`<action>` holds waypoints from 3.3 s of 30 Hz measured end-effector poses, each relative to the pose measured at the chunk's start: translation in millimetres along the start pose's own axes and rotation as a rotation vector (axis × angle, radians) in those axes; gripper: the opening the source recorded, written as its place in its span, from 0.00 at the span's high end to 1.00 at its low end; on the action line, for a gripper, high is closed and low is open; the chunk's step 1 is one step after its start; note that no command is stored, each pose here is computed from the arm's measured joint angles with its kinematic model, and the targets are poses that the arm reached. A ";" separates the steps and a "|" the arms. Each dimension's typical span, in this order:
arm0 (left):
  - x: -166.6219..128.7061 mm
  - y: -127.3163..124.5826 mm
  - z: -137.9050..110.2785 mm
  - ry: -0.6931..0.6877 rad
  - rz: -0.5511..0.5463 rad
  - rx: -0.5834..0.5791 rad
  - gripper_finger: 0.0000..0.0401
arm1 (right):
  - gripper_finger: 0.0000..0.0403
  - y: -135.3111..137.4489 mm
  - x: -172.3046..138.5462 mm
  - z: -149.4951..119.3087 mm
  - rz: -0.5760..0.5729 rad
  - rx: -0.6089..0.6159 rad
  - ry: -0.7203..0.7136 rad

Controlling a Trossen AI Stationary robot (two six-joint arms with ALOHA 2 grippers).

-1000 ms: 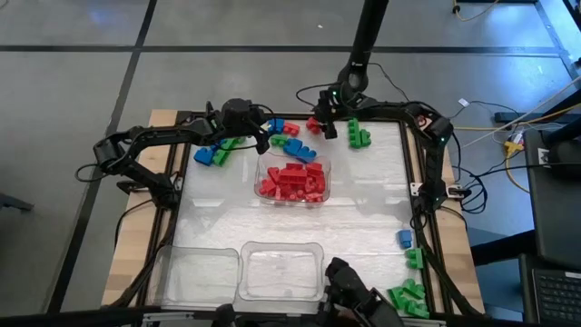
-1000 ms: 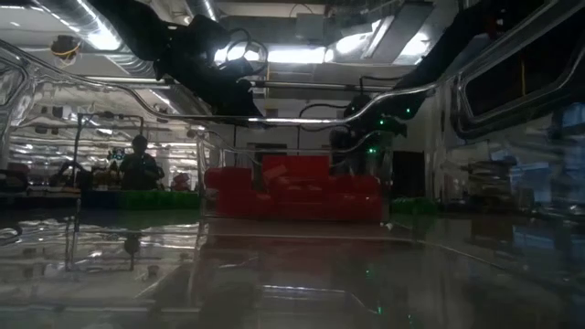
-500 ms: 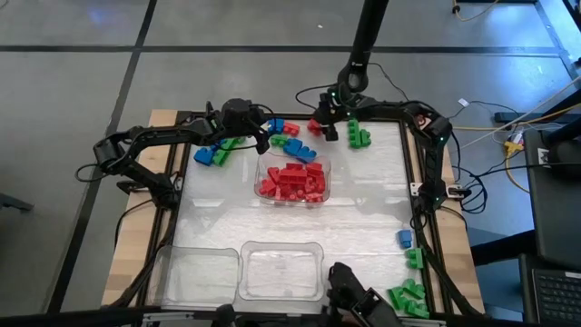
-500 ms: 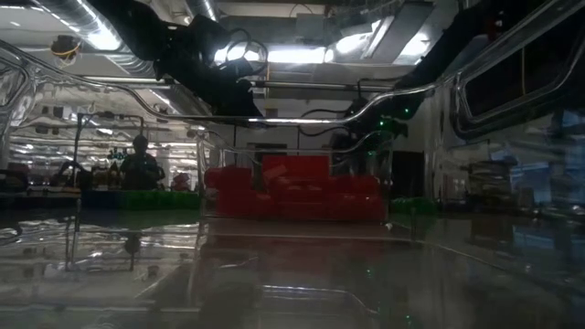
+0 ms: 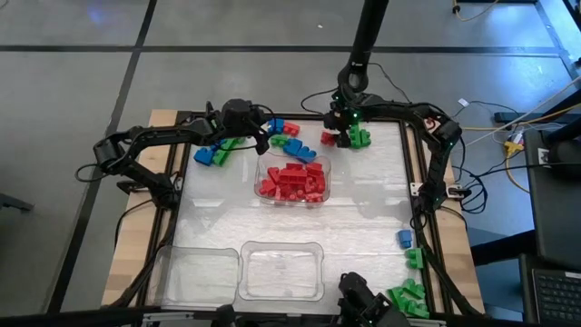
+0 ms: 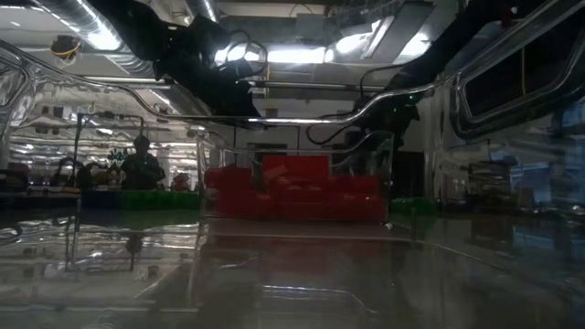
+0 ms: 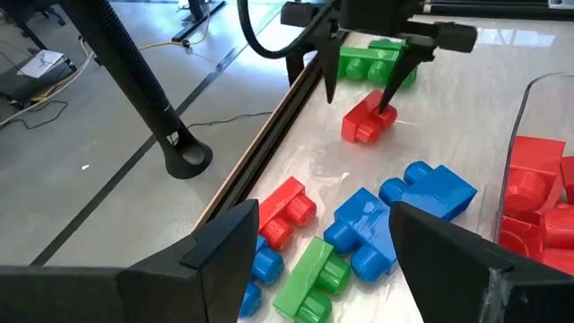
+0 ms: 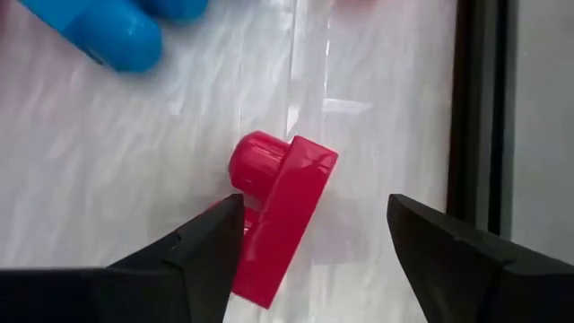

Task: Sort blocks
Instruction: Put the red game piece into the top right transparent bin

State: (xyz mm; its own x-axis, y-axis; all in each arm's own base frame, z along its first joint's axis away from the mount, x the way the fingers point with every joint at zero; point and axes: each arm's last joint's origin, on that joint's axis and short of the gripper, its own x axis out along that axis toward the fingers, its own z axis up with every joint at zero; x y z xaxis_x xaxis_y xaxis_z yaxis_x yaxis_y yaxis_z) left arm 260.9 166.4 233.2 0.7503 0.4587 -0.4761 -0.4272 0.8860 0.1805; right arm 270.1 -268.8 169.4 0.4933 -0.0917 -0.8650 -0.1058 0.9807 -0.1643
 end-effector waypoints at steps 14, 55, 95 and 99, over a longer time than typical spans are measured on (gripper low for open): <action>0.0 0.1 0.5 -0.005 0.001 0.012 0.40 | 0.23 20.8 1.8 17.6 0.030 0.086 0.046; 0.0 -0.5 -1.5 0.015 -0.004 0.034 0.40 | 0.58 29.0 -0.1 24.1 -0.121 -0.004 0.210; -0.2 -1.4 -5.8 0.059 -0.014 0.017 0.40 | 0.31 168.1 -41.7 132.2 0.049 -0.371 0.056; -0.2 -1.4 -5.7 0.058 -0.014 0.017 0.40 | 0.26 163.4 -47.7 131.3 0.054 -0.410 0.096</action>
State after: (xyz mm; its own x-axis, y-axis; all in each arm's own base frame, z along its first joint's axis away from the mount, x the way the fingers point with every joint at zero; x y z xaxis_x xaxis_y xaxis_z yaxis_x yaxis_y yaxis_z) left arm 258.5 164.7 228.1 0.7253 0.4421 -0.5277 -0.4077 0.8935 0.1882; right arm 342.6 -81.5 246.0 0.3970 -0.0772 -0.9146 -0.4731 0.8367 -0.2759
